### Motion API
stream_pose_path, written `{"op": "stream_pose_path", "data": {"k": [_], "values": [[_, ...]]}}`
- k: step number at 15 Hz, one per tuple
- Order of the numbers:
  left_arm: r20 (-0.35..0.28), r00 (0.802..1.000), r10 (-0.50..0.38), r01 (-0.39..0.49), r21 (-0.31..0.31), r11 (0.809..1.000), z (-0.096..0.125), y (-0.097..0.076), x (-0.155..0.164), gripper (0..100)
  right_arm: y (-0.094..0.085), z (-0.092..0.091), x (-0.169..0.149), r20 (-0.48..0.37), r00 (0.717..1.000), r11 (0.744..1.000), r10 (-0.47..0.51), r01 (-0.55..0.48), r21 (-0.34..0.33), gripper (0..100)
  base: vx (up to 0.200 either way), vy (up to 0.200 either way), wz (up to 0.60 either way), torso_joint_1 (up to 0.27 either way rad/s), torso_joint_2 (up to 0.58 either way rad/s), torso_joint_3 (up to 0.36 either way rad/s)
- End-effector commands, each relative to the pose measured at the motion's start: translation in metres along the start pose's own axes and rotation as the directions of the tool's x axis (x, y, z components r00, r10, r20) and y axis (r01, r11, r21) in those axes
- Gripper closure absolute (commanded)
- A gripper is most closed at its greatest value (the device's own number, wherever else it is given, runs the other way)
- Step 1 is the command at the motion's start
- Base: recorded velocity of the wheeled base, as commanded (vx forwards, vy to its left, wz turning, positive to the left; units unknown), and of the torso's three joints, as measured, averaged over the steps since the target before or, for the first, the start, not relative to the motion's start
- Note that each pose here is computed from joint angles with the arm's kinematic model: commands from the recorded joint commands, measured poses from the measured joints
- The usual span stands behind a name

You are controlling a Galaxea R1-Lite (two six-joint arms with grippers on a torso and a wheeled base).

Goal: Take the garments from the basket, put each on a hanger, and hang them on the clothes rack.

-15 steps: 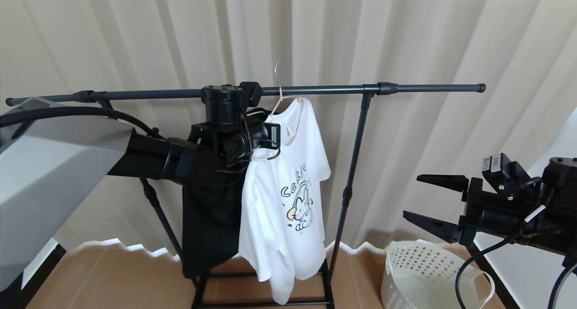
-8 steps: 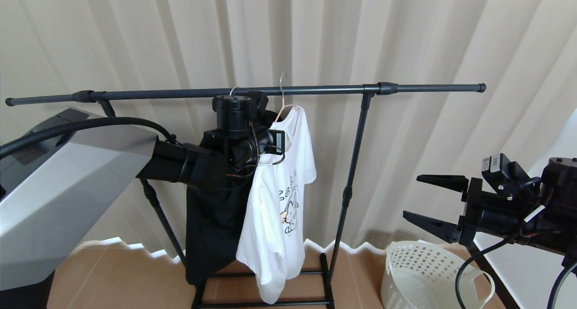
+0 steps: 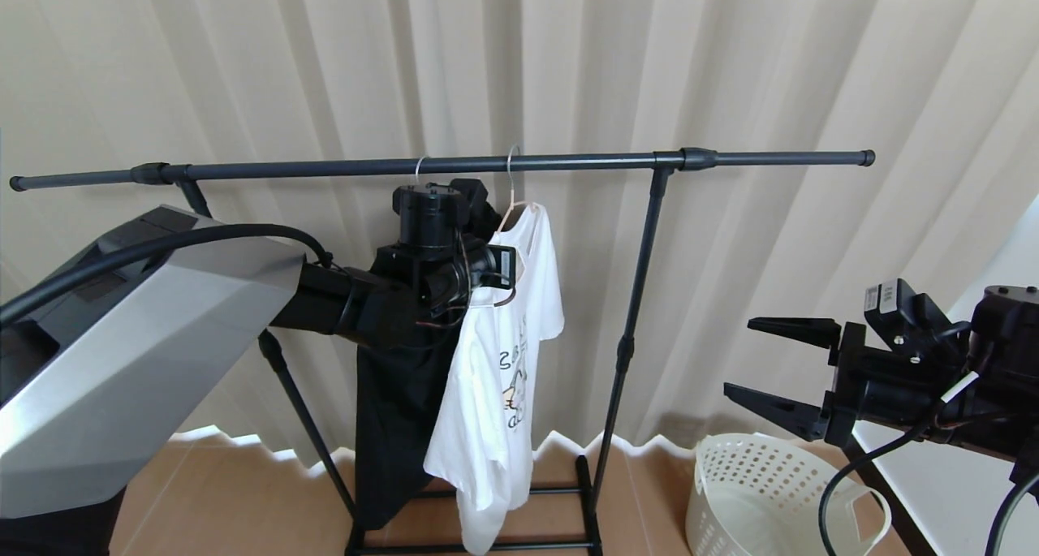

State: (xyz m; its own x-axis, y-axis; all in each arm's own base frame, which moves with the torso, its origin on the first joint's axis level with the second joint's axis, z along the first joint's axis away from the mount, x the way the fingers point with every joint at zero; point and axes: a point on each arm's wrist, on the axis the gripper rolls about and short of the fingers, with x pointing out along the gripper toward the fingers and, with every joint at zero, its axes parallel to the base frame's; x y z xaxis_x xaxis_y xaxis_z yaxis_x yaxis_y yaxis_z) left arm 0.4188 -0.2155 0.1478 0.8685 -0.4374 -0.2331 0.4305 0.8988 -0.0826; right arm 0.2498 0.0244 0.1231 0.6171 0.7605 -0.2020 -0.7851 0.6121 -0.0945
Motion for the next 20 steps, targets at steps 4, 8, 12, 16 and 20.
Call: {"op": "stream_pose_path", "data": {"k": [4, 8, 12, 16, 20], "values": [[-0.007, 1.0, 0.003, -0.003, -0.004, 1.0, -0.002, 0.001, 0.0, 100, 0.0, -0.001, 0.001, -0.002, 1.0, 1.0, 0.003, -0.003, 0.001, 0, 0.0, 0.0, 0.0, 0.0, 0.0, 0.0], [-0.009, 1.0, 0.001, -0.001, -0.003, 1.0, -0.002, 0.0, -0.001, 0, 0.0, 0.0, 0.0, 0.0, 1.0, 1.0, 0.003, -0.003, -0.001, 0, 0.0, 0.0, 0.0, 0.0, 0.0, 0.0], [0.013, 1.0, 0.002, -0.002, -0.002, 1.0, 0.017, -0.001, -0.029, 0, 0.002, 0.005, -0.003, 0.015, 1.0, 1.0, -0.002, 0.003, -0.018, 0, 0.0, 0.0, 0.0, 0.0, 0.0, 0.0], [0.018, 1.0, 0.002, -0.002, -0.002, 1.0, 0.03, -0.002, -0.082, 0, 0.006, 0.012, -0.008, 0.029, 0.999, 0.999, -0.024, 0.025, -0.039, 0, 0.0, 0.0, 0.0, 0.0, 0.0, 0.0], [0.012, 1.0, 0.026, -0.026, 0.006, 1.0, 0.028, -0.001, -0.126, 0, 0.011, 0.024, -0.016, 0.036, 0.991, 0.99, -0.131, 0.132, -0.045, 0, 0.0, 0.0, 0.0, 0.0, 0.0, 0.0]]}}
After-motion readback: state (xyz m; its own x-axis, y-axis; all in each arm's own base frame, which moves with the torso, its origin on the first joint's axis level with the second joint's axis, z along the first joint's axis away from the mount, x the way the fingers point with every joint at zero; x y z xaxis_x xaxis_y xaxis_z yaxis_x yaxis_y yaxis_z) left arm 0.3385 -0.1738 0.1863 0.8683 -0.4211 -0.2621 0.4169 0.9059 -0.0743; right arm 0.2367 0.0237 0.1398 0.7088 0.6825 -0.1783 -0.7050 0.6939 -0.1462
